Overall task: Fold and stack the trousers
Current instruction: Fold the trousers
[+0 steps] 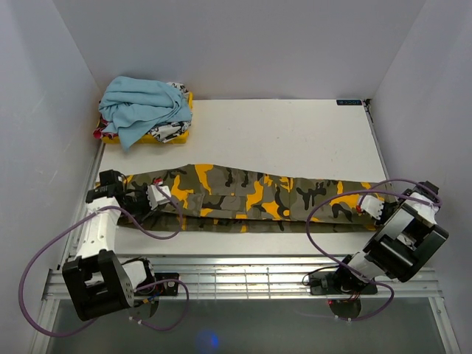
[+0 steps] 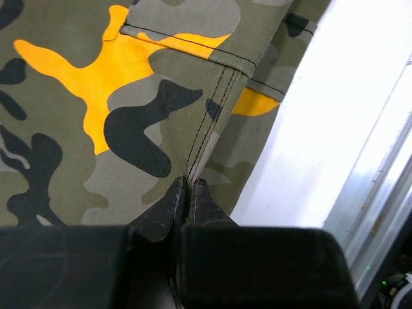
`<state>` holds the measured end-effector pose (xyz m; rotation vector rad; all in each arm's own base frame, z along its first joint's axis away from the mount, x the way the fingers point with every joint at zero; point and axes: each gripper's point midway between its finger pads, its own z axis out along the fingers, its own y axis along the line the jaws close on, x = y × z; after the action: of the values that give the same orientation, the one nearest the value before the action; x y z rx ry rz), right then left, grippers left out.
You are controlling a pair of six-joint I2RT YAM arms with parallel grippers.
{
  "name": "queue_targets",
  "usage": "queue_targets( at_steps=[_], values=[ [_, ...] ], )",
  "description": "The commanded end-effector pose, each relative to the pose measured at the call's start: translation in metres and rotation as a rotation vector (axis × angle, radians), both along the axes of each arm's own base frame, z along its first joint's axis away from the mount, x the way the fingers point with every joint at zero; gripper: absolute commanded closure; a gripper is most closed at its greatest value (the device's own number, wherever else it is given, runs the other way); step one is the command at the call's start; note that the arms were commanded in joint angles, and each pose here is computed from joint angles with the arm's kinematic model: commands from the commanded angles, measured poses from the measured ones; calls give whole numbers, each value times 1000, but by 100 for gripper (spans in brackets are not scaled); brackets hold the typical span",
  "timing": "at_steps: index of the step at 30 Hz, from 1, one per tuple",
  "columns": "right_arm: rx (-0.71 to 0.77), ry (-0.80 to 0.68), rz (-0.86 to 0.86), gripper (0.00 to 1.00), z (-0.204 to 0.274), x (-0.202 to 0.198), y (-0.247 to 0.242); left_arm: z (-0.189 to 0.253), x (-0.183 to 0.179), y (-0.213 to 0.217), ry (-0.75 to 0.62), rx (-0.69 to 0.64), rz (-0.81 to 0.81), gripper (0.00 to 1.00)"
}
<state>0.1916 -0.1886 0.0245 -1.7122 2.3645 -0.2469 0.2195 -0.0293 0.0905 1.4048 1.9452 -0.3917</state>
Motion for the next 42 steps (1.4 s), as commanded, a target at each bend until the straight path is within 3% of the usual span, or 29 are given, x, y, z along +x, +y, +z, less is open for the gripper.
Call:
queue_targets(
  at_steps=[1,11,15,19,21,23,25,26,27,28,29,30,32,33,34,36,38,42],
  values=[
    [-131,-63,110,92,34,28,-31,-7,-18,-4,42,-10,-46,100],
    [-138,-179,107,92,85,54,-38,-106,-58,25,328,148,25,100],
    [-163,-156,122,92,78,51,-43,-94,-46,20,301,104,30,100],
    [-202,-94,148,92,44,35,-40,-31,-29,0,184,-3,-56,100],
    [-219,-70,170,92,24,26,-36,-19,-27,-3,131,17,-98,100],
    [-219,-32,173,92,12,19,-35,-29,-39,-4,163,57,-144,99],
    [-224,-26,167,92,9,19,-38,-43,-51,0,211,97,-174,93],
    [-219,-8,159,92,5,18,-40,-50,-58,1,234,101,-180,83],
    [-218,-14,144,92,8,22,-42,-48,-56,-1,237,86,-165,64],
    [-208,-6,136,91,9,22,-41,-46,-55,-2,232,78,-162,57],
    [-202,-6,129,85,11,23,-42,-42,-55,-4,231,67,-160,46],
    [-199,-12,123,69,16,26,-43,-34,-48,-5,206,60,-149,36],
    [-159,-41,114,48,33,35,-41,-16,-41,-11,181,15,-110,26],
    [-136,-48,117,33,40,37,-37,1,-28,-11,141,6,-88,21],
    [-137,-92,114,28,61,49,-39,12,-22,-13,132,-15,-61,15],
    [-32,-102,106,22,75,55,-12,34,-11,-18,188,-99,45,14],
    [46,-152,76,21,104,71,8,66,14,-17,215,-182,172,15],
    [288,-90,90,22,126,88,94,91,63,-12,318,-320,300,12]
  ],
)
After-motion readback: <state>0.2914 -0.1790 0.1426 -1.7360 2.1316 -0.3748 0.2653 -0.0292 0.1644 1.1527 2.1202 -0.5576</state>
